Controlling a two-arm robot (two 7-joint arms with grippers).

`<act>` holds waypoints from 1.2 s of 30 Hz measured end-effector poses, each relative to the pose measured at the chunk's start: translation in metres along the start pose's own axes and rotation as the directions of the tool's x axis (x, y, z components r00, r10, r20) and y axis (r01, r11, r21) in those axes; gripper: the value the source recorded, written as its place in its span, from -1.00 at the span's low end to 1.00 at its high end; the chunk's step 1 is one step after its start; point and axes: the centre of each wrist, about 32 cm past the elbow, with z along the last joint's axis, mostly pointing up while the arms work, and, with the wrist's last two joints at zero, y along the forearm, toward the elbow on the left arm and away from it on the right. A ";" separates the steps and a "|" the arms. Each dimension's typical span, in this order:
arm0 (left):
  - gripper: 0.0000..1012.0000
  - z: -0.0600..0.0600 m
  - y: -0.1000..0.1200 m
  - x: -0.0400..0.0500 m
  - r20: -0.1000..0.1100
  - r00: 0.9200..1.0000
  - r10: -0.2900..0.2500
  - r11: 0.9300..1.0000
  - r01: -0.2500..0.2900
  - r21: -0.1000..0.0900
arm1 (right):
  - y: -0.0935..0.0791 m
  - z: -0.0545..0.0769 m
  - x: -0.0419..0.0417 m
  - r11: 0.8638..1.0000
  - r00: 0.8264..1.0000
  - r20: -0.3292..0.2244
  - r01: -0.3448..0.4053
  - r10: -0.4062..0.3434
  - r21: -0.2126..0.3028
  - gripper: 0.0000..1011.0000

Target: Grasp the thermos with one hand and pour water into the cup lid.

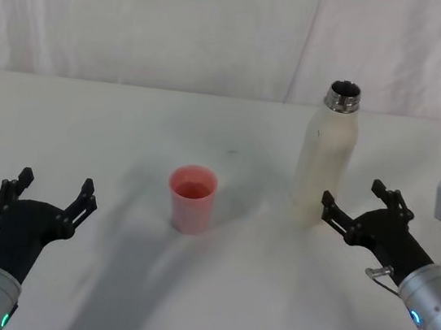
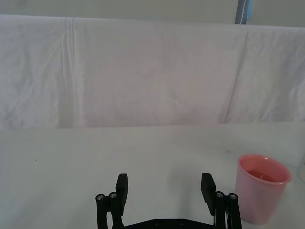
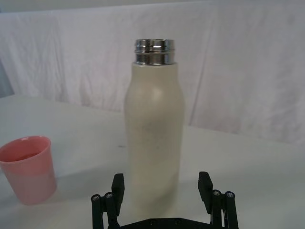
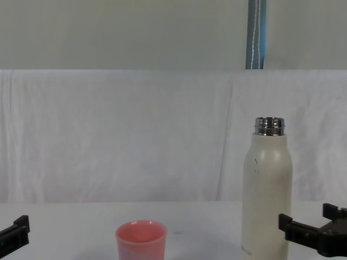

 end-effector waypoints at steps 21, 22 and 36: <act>0.98 0.000 0.000 0.0000 0.000 1.000 0.000 1.000 0.000 0.000 | -0.027 -0.001 -0.0192 0.993 0.998 0.026 0.059 -0.062 0.101 0.98; 0.98 0.000 0.000 0.0000 0.000 1.000 0.000 1.000 0.000 0.000 | -0.027 -0.001 -0.0194 0.993 0.998 0.031 0.057 -0.061 0.104 0.98; 0.98 0.000 0.000 0.0000 0.000 1.000 0.000 1.000 0.000 0.000 | -0.031 0.000 -0.0222 0.992 0.996 0.087 0.027 -0.038 0.119 0.98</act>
